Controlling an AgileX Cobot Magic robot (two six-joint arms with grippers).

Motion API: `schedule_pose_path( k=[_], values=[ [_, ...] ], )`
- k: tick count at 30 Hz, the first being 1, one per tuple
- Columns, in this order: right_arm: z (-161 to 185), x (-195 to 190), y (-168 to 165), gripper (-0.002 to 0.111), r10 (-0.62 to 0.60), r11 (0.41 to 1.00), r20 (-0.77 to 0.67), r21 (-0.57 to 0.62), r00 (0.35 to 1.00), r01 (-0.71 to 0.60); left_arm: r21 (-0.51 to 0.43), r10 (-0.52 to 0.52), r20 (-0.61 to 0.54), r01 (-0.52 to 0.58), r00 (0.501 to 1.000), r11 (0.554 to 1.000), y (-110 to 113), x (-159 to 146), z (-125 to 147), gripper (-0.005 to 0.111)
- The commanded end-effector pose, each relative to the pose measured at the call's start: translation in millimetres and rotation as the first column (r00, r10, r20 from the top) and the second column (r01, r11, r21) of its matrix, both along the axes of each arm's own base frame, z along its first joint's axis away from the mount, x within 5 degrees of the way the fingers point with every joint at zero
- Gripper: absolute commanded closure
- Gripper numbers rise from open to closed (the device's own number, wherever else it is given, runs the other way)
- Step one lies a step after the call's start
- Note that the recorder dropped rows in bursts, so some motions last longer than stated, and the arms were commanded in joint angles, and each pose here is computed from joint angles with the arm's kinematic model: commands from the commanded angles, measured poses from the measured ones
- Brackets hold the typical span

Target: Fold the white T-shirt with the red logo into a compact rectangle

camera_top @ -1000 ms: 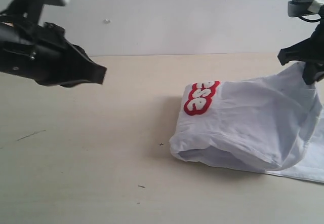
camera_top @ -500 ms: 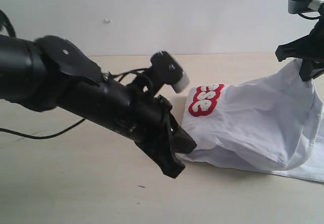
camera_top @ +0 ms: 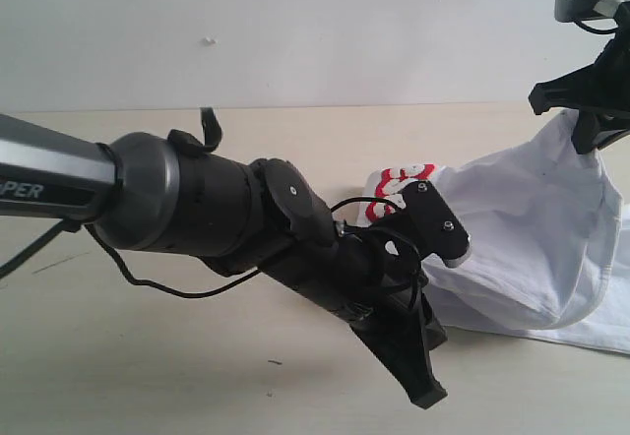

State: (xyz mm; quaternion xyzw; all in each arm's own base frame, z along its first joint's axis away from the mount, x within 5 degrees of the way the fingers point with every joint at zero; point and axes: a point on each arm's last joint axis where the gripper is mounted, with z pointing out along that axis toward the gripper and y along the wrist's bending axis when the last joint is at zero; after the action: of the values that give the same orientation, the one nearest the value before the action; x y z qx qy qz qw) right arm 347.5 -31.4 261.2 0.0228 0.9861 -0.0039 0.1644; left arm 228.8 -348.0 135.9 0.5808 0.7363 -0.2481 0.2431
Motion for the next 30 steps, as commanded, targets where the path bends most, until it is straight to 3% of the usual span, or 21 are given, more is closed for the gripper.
schedule_pose_path(
  k=[1, 5, 10, 15, 17, 22, 27, 30],
  values=[
    [5.7, 1.0, 1.1, 0.108, 0.002, 1.000, 0.031, 0.008, 1.000, -0.002, -0.009, 0.106, 0.046, -0.105, 0.993, 0.994, -6.0, 14.3, -3.5, 0.107],
    [5.9, 1.6, 4.5, 0.108, 0.028, 0.999, 0.038, 0.037, 0.999, -0.029, 0.029, 0.145, 0.029, -0.146, 0.989, 0.989, -7.7, 21.7, -11.9, 0.107],
    [6.3, 1.4, 4.5, 0.108, 0.028, 0.999, 0.036, 0.038, 0.999, -0.029, 0.159, 0.194, 0.003, -0.192, 0.981, 0.968, -1.4, 34.1, -32.0, 0.107],
    [6.3, 1.4, 4.5, 0.108, 0.028, 0.999, 0.036, 0.038, 0.999, -0.029, 0.276, 0.370, 0.033, -0.364, 0.928, 0.889, 25.1, 65.1, -34.8, 0.107],
    [6.5, 2.0, 4.4, 0.108, 0.027, 0.999, 0.042, 0.037, 0.999, -0.029, 0.297, 0.369, 0.030, -0.361, 0.929, 0.884, 32.2, 69.7, -33.8, 0.107],
    [6.5, 1.9, 4.4, 0.108, 0.029, 0.999, 0.041, 0.037, 0.999, -0.030, 0.289, 0.338, 0.040, -0.334, 0.940, 0.897, 32.8, 63.9, -6.7, 0.107],
    [8.9, 1.8, 4.4, 0.108, 0.032, 0.999, 0.056, 0.033, 0.998, -0.034, 0.139, 0.210, 0.084, -0.220, 0.974, 0.965, 13.1, 45.4, 13.9, 0.107],
    [14.2, 0.2, 4.8, 0.108, 0.030, 0.999, 0.077, 0.034, 0.997, -0.033, 0.088, 0.226, 0.121, -0.237, 0.967, 0.968, 5.3, 47.5, 6.9, 0.107]
  ],
)
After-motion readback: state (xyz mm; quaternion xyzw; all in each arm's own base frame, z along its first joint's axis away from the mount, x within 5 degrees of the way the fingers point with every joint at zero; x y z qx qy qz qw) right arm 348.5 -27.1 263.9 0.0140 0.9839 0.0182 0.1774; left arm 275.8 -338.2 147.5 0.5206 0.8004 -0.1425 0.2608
